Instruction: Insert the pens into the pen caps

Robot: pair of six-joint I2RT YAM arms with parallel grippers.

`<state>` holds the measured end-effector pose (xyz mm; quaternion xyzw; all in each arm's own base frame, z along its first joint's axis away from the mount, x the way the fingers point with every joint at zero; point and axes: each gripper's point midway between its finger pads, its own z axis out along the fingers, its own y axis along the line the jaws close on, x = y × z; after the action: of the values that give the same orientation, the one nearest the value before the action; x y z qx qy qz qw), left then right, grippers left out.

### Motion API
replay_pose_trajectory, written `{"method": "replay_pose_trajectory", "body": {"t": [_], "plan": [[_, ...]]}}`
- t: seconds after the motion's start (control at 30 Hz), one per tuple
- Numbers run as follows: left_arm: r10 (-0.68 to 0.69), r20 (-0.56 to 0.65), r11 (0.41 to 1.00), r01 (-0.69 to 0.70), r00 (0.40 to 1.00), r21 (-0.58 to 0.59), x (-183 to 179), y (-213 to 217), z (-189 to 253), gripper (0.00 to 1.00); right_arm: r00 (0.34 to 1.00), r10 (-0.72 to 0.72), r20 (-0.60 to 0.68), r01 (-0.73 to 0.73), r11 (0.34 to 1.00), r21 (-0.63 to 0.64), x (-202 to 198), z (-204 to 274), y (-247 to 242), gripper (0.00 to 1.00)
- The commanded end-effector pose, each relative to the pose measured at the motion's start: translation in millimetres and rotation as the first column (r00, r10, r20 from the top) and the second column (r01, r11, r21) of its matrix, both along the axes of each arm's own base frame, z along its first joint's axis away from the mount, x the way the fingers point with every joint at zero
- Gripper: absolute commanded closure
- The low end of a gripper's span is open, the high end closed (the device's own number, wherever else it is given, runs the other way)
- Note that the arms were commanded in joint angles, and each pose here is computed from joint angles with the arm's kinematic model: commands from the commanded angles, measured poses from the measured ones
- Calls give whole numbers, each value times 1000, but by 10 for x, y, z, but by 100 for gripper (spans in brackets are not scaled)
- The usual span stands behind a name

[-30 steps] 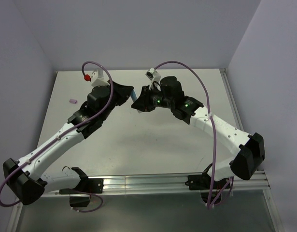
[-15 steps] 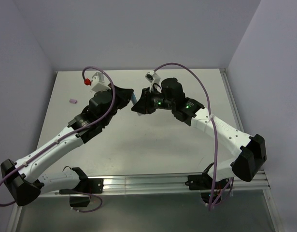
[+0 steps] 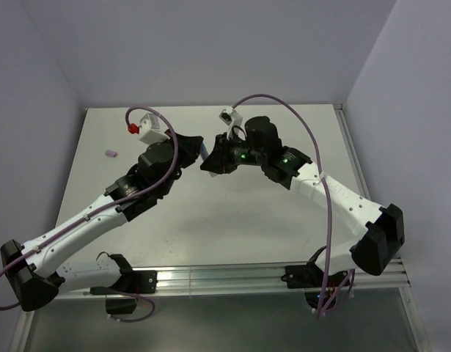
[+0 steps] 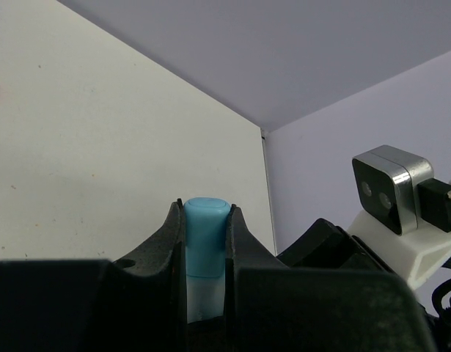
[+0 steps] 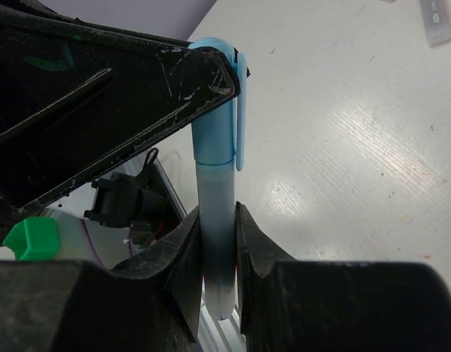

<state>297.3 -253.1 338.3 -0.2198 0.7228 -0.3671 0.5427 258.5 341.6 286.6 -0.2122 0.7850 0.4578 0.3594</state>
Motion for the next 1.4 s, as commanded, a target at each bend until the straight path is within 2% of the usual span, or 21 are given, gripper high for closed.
{"method": "replay_pose_trajectory", "body": {"t": [0.0, 0.73, 0.83, 0.97, 1.0, 1.03, 1.1, 1.17, 1.2, 1.27, 1.3, 1.37], "plan": [[-367, -70, 930, 365, 928, -44, -723, -613, -107, 100, 940, -243, 237, 203, 962, 184, 716, 843, -112, 100], [-393, -86, 919, 391, 915, -40, -919, -819, -124, 100, 931, -262, 255, 214, 956, 201, 825, 1059, -142, 100], [-382, -80, 924, 380, 921, -35, -916, -792, -81, 100, 933, -256, 253, 211, 959, 192, 818, 1060, -140, 100], [-291, -49, 957, 291, 956, -8, -803, -612, 78, 100, 944, -233, 233, 198, 966, 166, 761, 983, -151, 100], [-267, -48, 963, 269, 962, 28, -777, -549, 87, 98, 950, -223, 221, 193, 970, 150, 730, 921, -153, 100], [-247, -16, 969, 247, 969, 18, -749, -505, 280, 94, 951, -219, 218, 189, 971, 150, 690, 923, -172, 100], [-179, 32, 983, 178, 983, 43, -647, -365, 518, 82, 962, -198, 186, 177, 976, 125, 618, 780, -180, 100], [-127, 61, 991, 124, 990, 57, -539, -247, 670, 79, 971, -181, 156, 167, 981, 103, 531, 626, -206, 100], [-106, 94, 993, 101, 990, 61, -486, -171, 838, 74, 973, -177, 146, 164, 981, 100, 490, 584, -214, 100], [-51, 129, 995, 40, 990, 86, -285, 4, 960, 69, 975, -188, 120, 178, 980, 88, 421, 439, -277, 100], [-40, 153, 997, 29, 987, 71, -235, 72, 1099, 61, 974, -194, 113, 185, 979, 84, 399, 401, -298, 100], [28, 182, 996, -43, 983, 79, -19, 292, 1210, 55, 975, -207, 87, 202, 978, 53, 388, 265, -341, 100]]}}
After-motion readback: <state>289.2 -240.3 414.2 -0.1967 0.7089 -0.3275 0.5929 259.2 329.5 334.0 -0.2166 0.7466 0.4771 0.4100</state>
